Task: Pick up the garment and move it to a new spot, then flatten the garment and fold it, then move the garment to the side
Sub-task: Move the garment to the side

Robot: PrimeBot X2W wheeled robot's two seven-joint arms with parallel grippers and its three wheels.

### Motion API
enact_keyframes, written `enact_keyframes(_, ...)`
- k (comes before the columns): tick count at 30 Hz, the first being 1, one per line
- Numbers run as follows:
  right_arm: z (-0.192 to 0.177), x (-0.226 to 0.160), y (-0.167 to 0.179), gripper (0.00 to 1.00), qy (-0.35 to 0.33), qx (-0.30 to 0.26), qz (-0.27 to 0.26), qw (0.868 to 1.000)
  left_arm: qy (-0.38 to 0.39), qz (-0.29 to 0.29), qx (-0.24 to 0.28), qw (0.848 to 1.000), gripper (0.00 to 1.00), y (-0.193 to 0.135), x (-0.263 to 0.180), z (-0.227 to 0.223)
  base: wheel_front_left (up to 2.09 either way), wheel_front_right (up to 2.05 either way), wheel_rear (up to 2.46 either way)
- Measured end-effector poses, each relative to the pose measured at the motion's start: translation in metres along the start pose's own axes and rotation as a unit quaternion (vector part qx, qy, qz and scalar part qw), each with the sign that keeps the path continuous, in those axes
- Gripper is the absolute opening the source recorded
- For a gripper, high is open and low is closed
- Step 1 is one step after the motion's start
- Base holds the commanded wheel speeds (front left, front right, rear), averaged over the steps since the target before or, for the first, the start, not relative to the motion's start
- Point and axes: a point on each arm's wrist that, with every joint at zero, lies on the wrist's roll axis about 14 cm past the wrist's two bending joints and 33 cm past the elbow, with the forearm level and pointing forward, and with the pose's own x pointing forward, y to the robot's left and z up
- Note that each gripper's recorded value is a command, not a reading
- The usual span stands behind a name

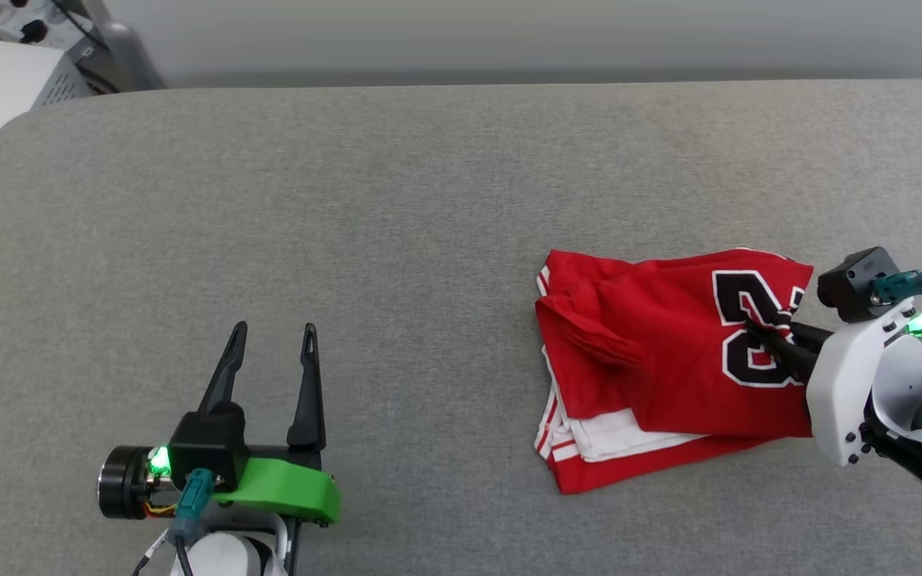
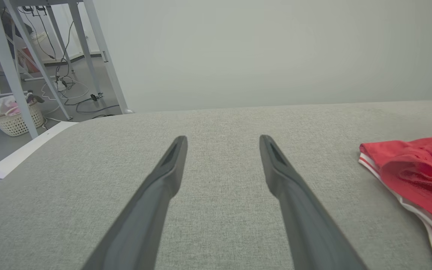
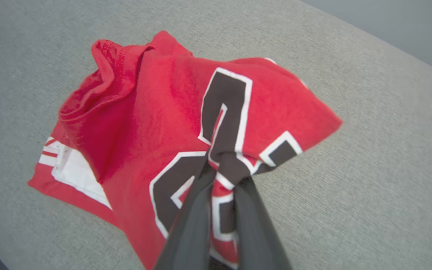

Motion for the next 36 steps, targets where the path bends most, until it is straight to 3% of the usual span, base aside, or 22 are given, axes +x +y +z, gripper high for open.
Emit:
enact_keyframes(10, -0.007, -0.059, -0.066, 0.00, -0.008, 0.012, -0.109, 0.994, -0.002, -0.073, -0.014, 0.997, 1.00, -0.049, 0.028, -0.007, 0.00, 0.00, 0.00)
enact_keyframes(18, -0.029, -0.090, -0.132, 0.00, 0.047, 0.025, -0.194, 0.980, -0.007, -0.104, -0.016, 0.994, 1.00, -0.066, 0.056, -0.017, 0.00, 0.00, 0.00)
enact_keyframes(25, -0.053, -0.111, -0.201, 0.00, 0.129, 0.021, -0.276, 0.952, -0.001, -0.115, -0.013, 0.993, 1.00, -0.067, 0.078, -0.038, 0.00, 0.00, 0.00)
enact_keyframes(36, -0.067, -0.118, -0.278, 0.00, 0.169, 0.032, -0.376, 0.910, 0.020, -0.112, -0.015, 0.993, 1.00, -0.061, 0.096, -0.071, 0.00, 0.00, 0.00)
